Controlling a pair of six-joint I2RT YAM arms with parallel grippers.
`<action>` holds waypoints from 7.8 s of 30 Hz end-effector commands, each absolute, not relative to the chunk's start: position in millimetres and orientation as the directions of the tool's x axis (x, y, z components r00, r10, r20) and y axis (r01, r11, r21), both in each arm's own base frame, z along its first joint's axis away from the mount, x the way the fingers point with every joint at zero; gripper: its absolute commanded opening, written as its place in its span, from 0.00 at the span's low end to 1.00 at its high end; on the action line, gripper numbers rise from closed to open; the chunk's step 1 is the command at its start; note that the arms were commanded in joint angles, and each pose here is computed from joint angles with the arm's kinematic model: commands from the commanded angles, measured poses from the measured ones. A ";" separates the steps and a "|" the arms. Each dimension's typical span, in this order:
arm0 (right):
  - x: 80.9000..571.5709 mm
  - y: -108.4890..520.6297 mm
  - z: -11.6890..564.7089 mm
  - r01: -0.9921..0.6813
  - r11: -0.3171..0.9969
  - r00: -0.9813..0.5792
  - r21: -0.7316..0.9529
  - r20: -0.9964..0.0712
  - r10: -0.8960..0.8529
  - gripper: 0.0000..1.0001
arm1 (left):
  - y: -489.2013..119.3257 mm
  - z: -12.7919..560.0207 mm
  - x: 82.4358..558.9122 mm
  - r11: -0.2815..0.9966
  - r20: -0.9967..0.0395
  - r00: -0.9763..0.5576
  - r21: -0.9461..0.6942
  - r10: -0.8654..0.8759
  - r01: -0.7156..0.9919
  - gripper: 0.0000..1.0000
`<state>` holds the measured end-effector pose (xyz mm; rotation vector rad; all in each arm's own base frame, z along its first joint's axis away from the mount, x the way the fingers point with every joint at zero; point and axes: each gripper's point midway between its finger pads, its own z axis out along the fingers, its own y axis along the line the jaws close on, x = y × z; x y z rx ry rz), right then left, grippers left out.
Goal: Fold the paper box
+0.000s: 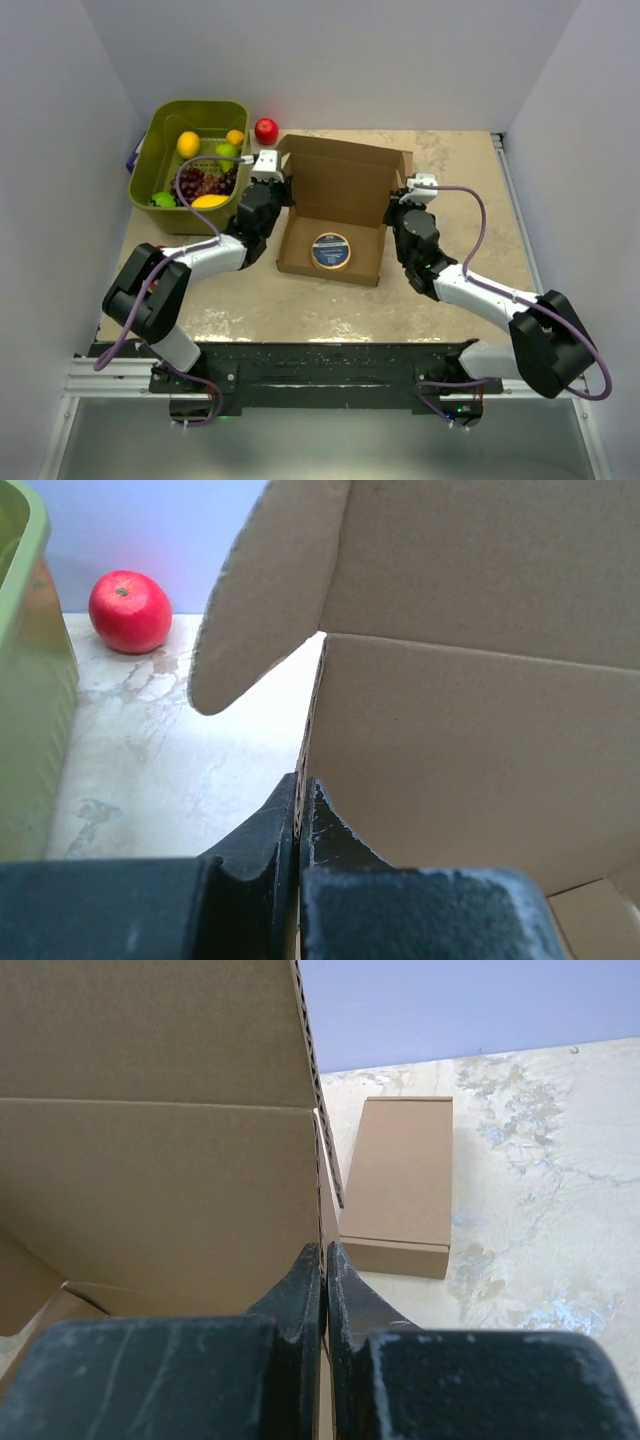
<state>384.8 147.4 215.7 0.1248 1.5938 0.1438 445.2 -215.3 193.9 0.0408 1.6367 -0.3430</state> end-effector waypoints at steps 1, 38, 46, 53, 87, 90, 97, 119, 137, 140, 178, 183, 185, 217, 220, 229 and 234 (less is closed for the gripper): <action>375.5 158.6 236.8 -0.039 0.959 0.052 0.281 -0.958 0.283 0.00 | -237.1 171.9 423.7 0.916 -0.954 -0.159 -0.289 -0.253 0.279 0.00; 303.4 140.6 148.7 0.092 0.914 -0.159 0.394 -0.901 0.404 0.17 | -215.1 65.7 342.1 0.950 -0.926 -0.326 -0.257 -0.190 0.177 0.00; 291.0 132.5 137.9 0.117 0.904 -0.193 0.412 -0.883 0.427 0.31 | -225.1 75.1 329.9 0.937 -0.924 -0.333 -0.271 -0.189 0.220 0.01; 283.2 123.1 137.5 0.129 0.901 -0.185 0.413 -0.883 0.431 0.38 | -220.1 100.8 313.4 0.919 -0.933 -0.296 -0.289 -0.207 0.268 0.32; 272.4 112.1 115.6 0.167 0.906 -0.219 0.390 -0.881 0.420 0.55 | -267.2 286.0 264.1 0.660 -0.930 -0.191 -0.358 -0.313 0.661 0.65; 268.4 113.3 120.8 0.157 0.897 -0.232 0.414 -0.867 0.441 0.67 | -282.8 257.1 275.4 0.656 -0.923 -0.248 -0.383 -0.293 0.651 0.63; 253.5 123.9 151.3 0.085 0.879 -0.297 0.470 -0.830 0.473 0.72 | -294.9 194.4 291.0 0.691 -0.914 -0.337 -0.396 -0.228 0.605 0.60; 265.0 160.7 246.0 -0.116 0.916 -0.333 0.383 -0.884 0.328 0.94 | -277.8 128.0 295.4 0.793 -0.893 -0.433 -0.352 -0.124 0.497 0.74; 290.2 203.1 128.5 -0.093 0.951 -0.602 0.294 -0.778 0.182 0.84 | -236.5 100.8 270.3 0.835 -0.770 -0.586 -0.479 -0.252 0.270 0.72; 285.3 200.8 108.6 -0.079 0.957 -0.631 0.279 -0.757 0.169 0.84 | -237.7 82.3 270.9 0.824 -0.743 -0.621 -0.500 -0.250 0.266 0.69; 360.6 151.9 75.5 -0.154 0.849 -0.769 0.506 -0.601 0.218 0.94 | -198.4 130.6 283.3 0.799 -0.778 -0.564 -0.512 -0.277 0.314 0.96; 348.1 161.0 56.6 -0.150 0.813 -0.808 0.563 -0.543 0.226 0.89 | -190.7 133.8 278.9 0.807 -0.782 -0.559 -0.504 -0.276 0.307 0.97; 342.9 165.2 48.4 -0.136 0.796 -0.829 0.590 -0.508 0.235 0.71 | -188.7 136.2 278.0 0.804 -0.781 -0.555 -0.511 -0.285 0.305 0.97; 300.5 140.5 -16.0 0.109 0.696 -0.898 0.710 -0.230 0.375 0.06 | -196.2 112.3 285.2 0.727 -0.670 -0.622 -0.649 -0.406 0.224 1.00; 301.0 137.2 -17.1 0.122 0.696 -0.894 0.708 -0.226 0.387 0.03 | -199.7 109.5 287.5 0.708 -0.650 -0.628 -0.673 -0.428 0.215 1.00; 300.8 133.0 -19.9 0.145 0.686 -0.890 0.713 -0.210 0.406 0.00 | -205.9 105.2 288.5 0.658 -0.608 -0.637 -0.726 -0.474 0.203 0.99; 301.6 132.8 -18.8 0.142 0.687 -0.888 0.713 -0.214 0.406 0.00 | -216.9 104.1 287.7 0.602 -0.580 -0.654 -0.764 -0.485 0.232 0.95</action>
